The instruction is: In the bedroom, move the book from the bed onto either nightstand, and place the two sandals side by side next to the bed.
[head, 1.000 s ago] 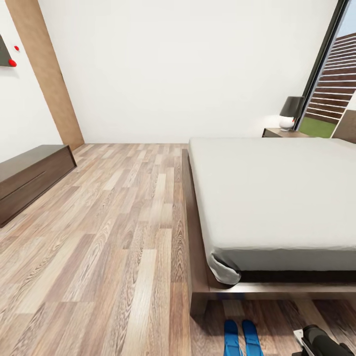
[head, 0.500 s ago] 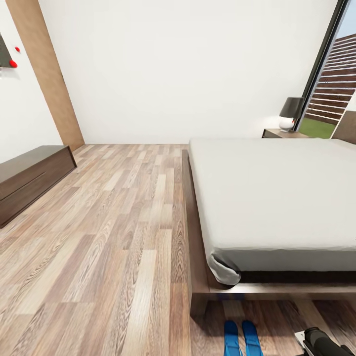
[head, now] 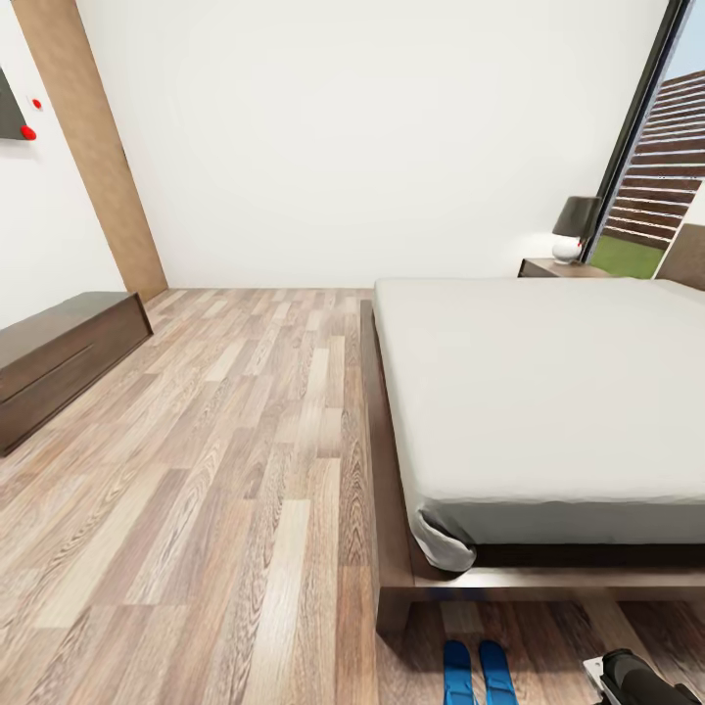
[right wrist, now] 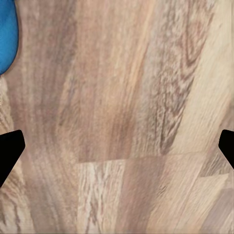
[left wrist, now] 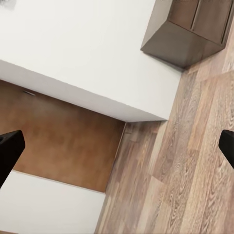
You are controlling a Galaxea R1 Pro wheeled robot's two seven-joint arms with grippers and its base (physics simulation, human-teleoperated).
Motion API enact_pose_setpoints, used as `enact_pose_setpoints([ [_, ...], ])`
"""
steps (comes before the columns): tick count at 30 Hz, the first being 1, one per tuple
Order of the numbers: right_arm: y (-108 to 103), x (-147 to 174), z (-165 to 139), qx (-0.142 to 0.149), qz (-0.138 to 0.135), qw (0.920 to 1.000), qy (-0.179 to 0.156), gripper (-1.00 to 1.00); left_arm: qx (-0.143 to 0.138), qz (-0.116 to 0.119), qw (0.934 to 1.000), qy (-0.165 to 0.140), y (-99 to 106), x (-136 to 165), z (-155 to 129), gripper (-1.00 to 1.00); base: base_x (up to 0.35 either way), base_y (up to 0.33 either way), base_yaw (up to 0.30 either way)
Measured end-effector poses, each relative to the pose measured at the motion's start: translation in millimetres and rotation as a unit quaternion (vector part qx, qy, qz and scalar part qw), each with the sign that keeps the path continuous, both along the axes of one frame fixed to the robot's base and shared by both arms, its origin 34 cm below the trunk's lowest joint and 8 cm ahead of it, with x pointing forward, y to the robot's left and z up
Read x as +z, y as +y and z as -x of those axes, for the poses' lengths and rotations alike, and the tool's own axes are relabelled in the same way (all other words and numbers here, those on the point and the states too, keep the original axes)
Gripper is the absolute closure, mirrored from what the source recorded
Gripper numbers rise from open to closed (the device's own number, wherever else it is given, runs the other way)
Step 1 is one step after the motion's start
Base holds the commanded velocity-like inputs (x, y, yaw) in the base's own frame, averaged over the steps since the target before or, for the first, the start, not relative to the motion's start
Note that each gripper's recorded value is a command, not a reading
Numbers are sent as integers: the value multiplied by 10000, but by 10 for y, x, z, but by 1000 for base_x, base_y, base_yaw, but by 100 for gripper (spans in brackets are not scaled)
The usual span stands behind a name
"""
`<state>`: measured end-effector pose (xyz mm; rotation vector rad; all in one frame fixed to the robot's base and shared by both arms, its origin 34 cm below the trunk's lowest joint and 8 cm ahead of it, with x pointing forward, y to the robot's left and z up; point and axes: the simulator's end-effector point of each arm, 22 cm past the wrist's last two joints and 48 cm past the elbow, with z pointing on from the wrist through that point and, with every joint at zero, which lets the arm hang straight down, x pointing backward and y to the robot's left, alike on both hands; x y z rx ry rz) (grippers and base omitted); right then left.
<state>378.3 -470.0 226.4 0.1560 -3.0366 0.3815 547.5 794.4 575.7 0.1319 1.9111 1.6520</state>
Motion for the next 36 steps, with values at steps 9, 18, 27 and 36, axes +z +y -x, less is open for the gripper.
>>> enact_pose_setpoints([
  [9,-7,64,6,-4,3,10000,27,-100,1,0,10000,5,0,65,-16,-100,0,0,0],
  [18,-8,59,19,-5,2,10000,39,-100,-2,0,10000,4,-1,65,-18,-100,0,0,0],
  [27,-9,80,17,-4,2,10000,42,-100,-2,-1,10000,5,-1,88,-24,-100,0,0,0],
  [36,-9,259,-27,-3,2,10000,44,-100,-2,0,10000,6,-2,266,-71,-100,0,0,0],
])
